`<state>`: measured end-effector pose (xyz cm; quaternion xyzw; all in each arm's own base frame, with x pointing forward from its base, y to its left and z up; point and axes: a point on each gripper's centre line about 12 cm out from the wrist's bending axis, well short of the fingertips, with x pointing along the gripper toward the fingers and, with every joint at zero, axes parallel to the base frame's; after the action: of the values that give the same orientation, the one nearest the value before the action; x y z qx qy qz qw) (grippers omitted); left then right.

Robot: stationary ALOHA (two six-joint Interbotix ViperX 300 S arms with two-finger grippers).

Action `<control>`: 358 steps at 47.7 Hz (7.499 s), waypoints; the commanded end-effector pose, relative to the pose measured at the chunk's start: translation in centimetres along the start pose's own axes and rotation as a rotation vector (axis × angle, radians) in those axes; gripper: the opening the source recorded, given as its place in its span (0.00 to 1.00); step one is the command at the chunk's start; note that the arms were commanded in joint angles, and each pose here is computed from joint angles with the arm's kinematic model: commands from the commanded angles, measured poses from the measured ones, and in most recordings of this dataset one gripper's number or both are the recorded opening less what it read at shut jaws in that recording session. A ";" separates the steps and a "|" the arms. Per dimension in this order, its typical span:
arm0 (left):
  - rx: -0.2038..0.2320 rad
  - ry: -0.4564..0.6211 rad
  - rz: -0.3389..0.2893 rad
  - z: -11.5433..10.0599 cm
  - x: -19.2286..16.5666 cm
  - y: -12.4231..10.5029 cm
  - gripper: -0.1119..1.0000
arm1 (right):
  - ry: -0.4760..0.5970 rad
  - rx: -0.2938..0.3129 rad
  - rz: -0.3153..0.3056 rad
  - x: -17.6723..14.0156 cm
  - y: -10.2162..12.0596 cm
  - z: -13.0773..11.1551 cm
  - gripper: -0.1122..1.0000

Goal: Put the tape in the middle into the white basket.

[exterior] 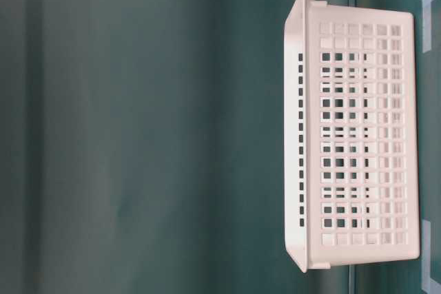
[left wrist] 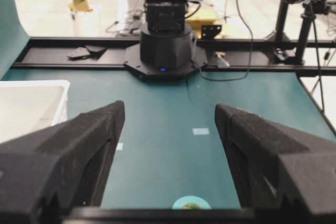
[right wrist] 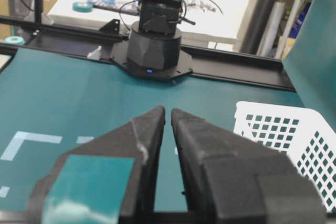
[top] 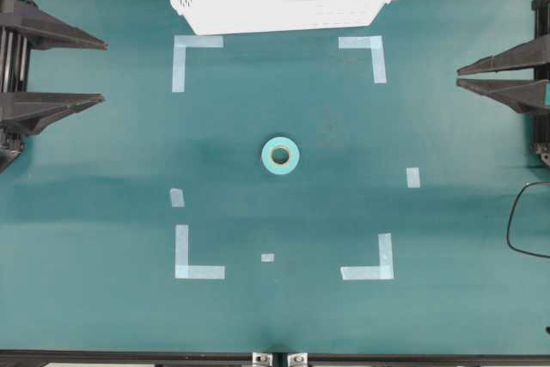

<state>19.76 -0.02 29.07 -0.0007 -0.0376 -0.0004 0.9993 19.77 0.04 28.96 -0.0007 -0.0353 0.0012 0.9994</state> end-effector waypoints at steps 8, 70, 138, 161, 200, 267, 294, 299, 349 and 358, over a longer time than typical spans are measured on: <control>-0.033 -0.049 0.004 0.2 -1.4 0.0 0.12 | -0.017 0.018 -0.023 -0.4 -0.5 -0.2 0.13; -0.032 0.141 -0.007 -7.1 -6.3 -0.1 0.00 | 0.010 0.037 -0.041 1.6 -0.9 -3.1 0.98; -0.029 0.278 0.000 -11.6 -7.6 0.0 0.00 | 0.270 0.092 -0.018 9.9 -0.1 -10.3 0.98; -0.032 0.273 0.007 -11.8 -7.7 0.1 0.00 | 0.316 0.100 0.011 12.0 0.9 -12.4 0.98; -0.032 0.268 0.010 -12.1 -7.8 0.1 0.00 | 0.394 0.149 0.018 14.8 1.8 -16.3 0.98; -0.032 0.267 0.012 -12.1 -7.8 0.1 0.00 | 0.469 0.210 0.016 18.0 2.7 -20.5 0.98; -0.032 0.267 0.012 -12.1 -7.8 0.1 0.00 | 0.494 0.236 0.001 18.4 2.7 -21.8 0.98; -0.032 0.268 0.012 -12.1 -7.8 0.1 0.00 | 0.497 0.241 -0.005 18.5 2.6 -22.0 0.98; -0.032 0.267 0.012 -12.1 -7.8 0.1 0.00 | 0.565 0.252 -0.032 19.1 2.5 -23.3 0.94; -0.031 0.270 0.012 -12.1 -7.8 0.1 0.00 | 0.547 0.253 -0.028 19.3 2.6 -22.4 0.71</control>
<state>12.74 0.04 15.94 -0.0162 0.1026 0.0032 0.9946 40.14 2.47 6.43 0.1219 0.2555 -0.0127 0.9590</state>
